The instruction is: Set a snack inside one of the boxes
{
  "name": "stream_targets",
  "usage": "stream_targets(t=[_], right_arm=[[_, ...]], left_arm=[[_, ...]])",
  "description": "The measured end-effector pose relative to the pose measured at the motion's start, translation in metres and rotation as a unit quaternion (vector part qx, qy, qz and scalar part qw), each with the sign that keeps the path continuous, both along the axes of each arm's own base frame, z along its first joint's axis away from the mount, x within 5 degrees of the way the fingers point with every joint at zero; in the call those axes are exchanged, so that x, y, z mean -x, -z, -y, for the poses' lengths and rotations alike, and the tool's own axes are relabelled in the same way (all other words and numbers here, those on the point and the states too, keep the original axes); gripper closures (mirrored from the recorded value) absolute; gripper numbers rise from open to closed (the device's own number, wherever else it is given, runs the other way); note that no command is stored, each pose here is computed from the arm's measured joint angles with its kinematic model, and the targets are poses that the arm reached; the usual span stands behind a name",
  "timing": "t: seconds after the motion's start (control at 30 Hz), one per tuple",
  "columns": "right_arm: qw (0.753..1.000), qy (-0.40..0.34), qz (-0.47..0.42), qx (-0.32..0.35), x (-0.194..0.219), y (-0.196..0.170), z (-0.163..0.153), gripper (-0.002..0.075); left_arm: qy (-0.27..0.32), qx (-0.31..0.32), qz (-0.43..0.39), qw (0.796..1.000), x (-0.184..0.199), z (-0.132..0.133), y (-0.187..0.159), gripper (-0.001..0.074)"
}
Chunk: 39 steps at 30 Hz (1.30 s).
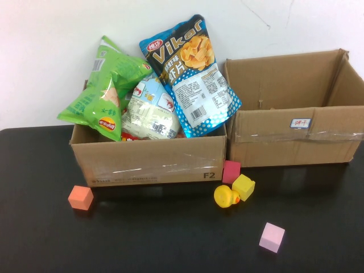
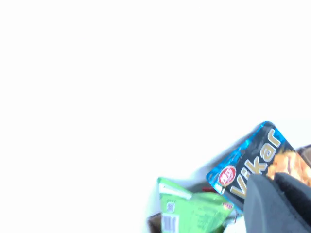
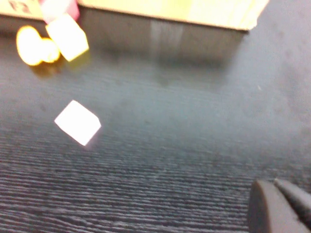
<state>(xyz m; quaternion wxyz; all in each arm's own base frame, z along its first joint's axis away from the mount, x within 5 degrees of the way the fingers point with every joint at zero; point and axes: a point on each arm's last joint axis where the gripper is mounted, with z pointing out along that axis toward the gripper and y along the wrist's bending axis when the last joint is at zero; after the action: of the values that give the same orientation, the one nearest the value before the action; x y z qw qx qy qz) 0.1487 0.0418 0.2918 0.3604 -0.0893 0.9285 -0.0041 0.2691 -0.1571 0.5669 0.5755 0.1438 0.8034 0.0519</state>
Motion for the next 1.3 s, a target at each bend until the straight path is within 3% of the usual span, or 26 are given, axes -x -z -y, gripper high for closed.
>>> stream_targets(t=[0.17,0.33,0.63,0.83,1.3], right_arm=[[0.999,-0.039,0.027,-0.024,0.01,-0.003,-0.003,0.0725],[0.993,-0.09,0.066,-0.046,0.023,-0.004,-0.005,0.0725],[0.987,-0.122,0.097,-0.048,0.038,0.004,-0.003,0.0725],[0.986,-0.126,0.097,-0.054,0.038,0.008,-0.004,0.0725],[0.989,-0.125,0.066,-0.046,0.041,0.012,-0.003,0.0725]], left_arm=[[0.021,-0.045,-0.026,0.998,0.036,-0.007,0.009,0.0735],[0.043,-0.079,-0.076,0.993,0.074,-0.013,0.047,0.0736],[0.062,-0.029,-0.031,0.997,0.127,-0.048,0.139,0.0736],[0.071,-0.035,-0.036,0.996,0.144,-0.072,0.19,0.0736],[0.085,0.019,-0.123,0.989,0.157,-0.073,0.219,0.0736]])
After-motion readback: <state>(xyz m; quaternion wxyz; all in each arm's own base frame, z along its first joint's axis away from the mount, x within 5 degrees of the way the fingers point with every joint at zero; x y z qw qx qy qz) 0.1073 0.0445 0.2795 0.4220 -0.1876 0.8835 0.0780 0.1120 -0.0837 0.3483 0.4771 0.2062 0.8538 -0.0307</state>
